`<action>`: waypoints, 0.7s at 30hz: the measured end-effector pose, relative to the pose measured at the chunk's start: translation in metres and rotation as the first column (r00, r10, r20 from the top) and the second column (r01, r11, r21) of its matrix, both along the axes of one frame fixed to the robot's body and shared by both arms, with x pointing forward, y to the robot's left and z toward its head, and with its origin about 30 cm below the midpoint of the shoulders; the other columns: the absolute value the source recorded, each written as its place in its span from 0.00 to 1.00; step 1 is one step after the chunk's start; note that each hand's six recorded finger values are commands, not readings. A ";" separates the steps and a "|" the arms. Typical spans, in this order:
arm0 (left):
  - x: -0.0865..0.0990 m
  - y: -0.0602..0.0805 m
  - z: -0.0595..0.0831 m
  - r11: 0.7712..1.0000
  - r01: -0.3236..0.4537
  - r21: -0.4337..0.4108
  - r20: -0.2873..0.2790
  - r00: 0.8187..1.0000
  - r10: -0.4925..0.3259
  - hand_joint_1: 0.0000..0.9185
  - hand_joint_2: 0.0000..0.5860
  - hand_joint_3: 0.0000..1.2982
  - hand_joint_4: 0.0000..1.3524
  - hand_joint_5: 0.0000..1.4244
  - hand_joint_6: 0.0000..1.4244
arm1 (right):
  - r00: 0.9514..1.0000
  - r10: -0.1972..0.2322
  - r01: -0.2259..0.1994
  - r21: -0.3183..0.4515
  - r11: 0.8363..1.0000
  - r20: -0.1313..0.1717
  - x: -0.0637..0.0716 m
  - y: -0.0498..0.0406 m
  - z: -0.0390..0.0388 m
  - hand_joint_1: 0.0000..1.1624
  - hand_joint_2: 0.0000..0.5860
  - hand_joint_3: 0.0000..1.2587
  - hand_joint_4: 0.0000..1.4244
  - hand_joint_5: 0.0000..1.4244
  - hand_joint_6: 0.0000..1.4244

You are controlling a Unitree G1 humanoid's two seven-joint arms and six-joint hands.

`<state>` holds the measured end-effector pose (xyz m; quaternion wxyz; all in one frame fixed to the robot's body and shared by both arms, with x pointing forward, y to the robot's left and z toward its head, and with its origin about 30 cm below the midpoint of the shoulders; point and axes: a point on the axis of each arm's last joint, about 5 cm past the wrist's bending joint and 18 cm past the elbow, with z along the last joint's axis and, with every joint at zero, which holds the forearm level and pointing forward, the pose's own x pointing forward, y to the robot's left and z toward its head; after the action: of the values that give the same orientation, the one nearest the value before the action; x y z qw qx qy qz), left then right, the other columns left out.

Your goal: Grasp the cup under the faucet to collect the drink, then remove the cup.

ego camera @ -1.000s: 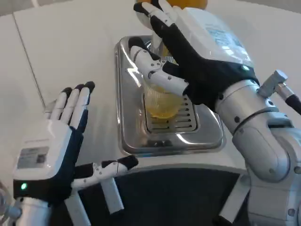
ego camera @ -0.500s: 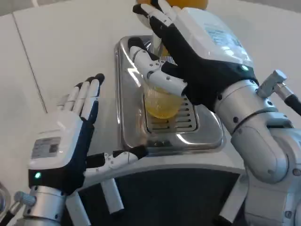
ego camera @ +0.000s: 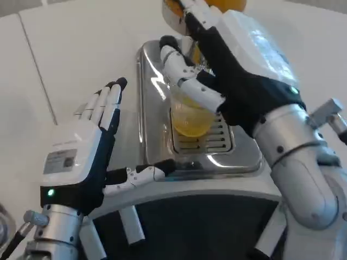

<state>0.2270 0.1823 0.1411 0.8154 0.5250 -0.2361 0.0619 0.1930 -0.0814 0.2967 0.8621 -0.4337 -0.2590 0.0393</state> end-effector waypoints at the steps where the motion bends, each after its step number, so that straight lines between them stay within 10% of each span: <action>1: 0.000 0.000 0.000 1.000 0.001 0.000 -0.001 1.000 -0.001 0.13 0.07 0.00 0.00 0.04 0.09 | 1.000 -0.005 0.004 0.041 0.999 0.019 -0.002 -0.0007 -0.0027 0.00 0.98 0.00 0.00 0.00 0.00; 12: 0.007 -0.006 -0.001 1.000 0.030 -0.010 -0.017 0.999 -0.030 0.13 0.07 0.00 0.00 0.04 0.09 | 0.987 -0.016 -0.019 0.216 0.976 0.159 -0.017 -0.0137 -0.0136 0.00 0.99 0.00 0.00 0.00 0.00; 21: 0.017 -0.018 0.002 0.997 0.082 -0.003 -0.015 0.996 -0.082 0.14 0.07 0.00 0.00 0.05 0.10 | 0.987 -0.090 0.064 0.187 0.980 0.131 -0.047 -0.0450 -0.0341 0.01 0.98 0.00 0.00 0.00 0.00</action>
<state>0.2442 0.1645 0.1427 0.8195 0.5144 -0.2514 0.0245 0.1463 -0.1265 0.2626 0.8789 -0.3644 -0.3039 -0.0485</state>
